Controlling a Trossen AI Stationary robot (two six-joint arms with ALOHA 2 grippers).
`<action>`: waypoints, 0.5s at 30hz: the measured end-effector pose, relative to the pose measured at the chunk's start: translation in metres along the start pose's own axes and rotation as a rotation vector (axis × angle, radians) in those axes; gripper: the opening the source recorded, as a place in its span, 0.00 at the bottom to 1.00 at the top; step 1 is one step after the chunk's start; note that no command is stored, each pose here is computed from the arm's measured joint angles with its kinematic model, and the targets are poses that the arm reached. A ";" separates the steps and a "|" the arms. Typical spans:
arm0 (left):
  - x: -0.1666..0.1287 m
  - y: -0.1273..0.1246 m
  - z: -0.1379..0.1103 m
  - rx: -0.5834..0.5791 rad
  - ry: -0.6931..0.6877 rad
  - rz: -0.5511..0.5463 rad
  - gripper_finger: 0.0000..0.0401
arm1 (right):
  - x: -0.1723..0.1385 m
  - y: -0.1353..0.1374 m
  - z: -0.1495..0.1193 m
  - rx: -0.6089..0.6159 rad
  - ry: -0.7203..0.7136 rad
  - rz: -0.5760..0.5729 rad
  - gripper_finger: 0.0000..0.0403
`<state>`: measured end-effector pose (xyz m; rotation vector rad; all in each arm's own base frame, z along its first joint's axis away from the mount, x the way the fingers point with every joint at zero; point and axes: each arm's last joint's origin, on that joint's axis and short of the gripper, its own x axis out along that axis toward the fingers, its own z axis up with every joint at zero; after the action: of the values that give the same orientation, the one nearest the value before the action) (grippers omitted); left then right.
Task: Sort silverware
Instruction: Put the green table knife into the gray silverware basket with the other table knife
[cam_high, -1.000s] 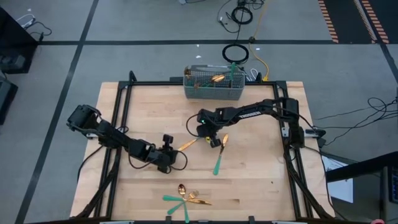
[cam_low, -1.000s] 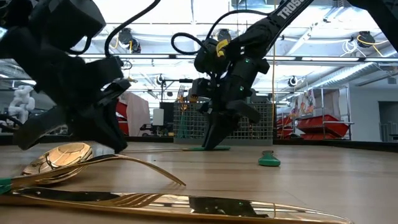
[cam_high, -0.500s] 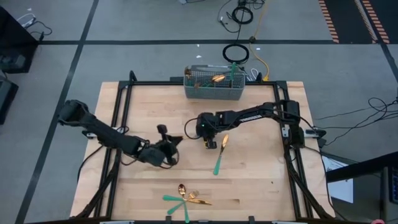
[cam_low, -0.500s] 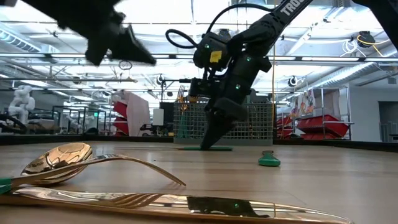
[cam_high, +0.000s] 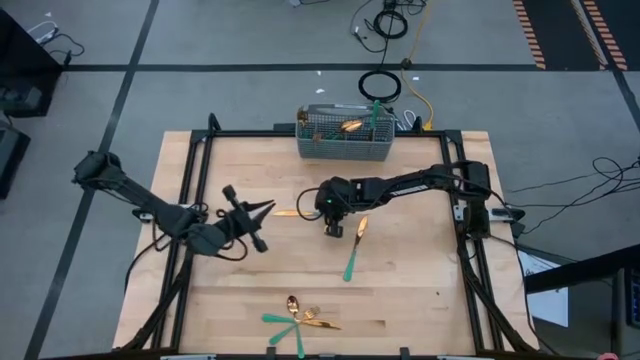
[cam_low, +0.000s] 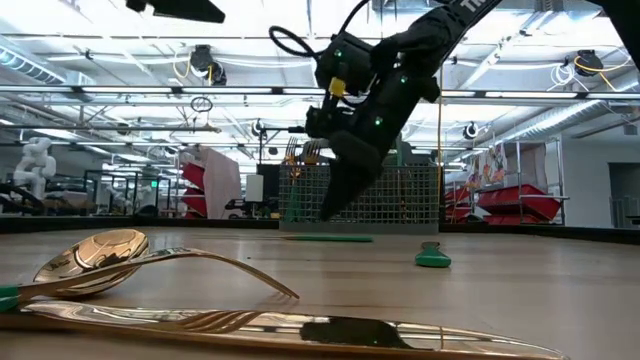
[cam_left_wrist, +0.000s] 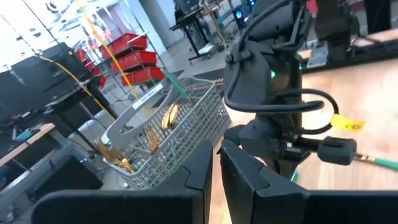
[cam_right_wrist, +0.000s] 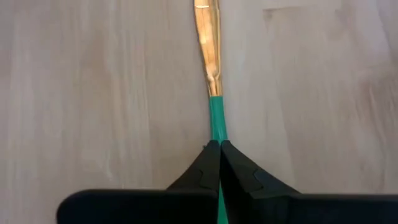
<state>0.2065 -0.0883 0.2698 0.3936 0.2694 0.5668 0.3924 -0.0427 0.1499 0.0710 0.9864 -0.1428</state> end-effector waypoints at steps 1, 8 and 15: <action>-0.002 0.002 0.001 -0.006 -0.006 -0.005 0.10 | -0.003 0.000 0.001 -0.008 -0.001 0.002 0.01; -0.009 0.006 0.000 -0.039 -0.001 -0.023 0.10 | -0.024 -0.002 0.026 -0.222 0.080 0.089 0.15; -0.011 0.004 -0.013 -0.098 0.067 -0.037 0.10 | -0.006 -0.015 0.060 -0.318 0.190 0.084 0.41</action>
<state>0.1917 -0.0880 0.2616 0.2747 0.3115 0.5555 0.4367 -0.0644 0.1879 -0.1685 1.1832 0.1004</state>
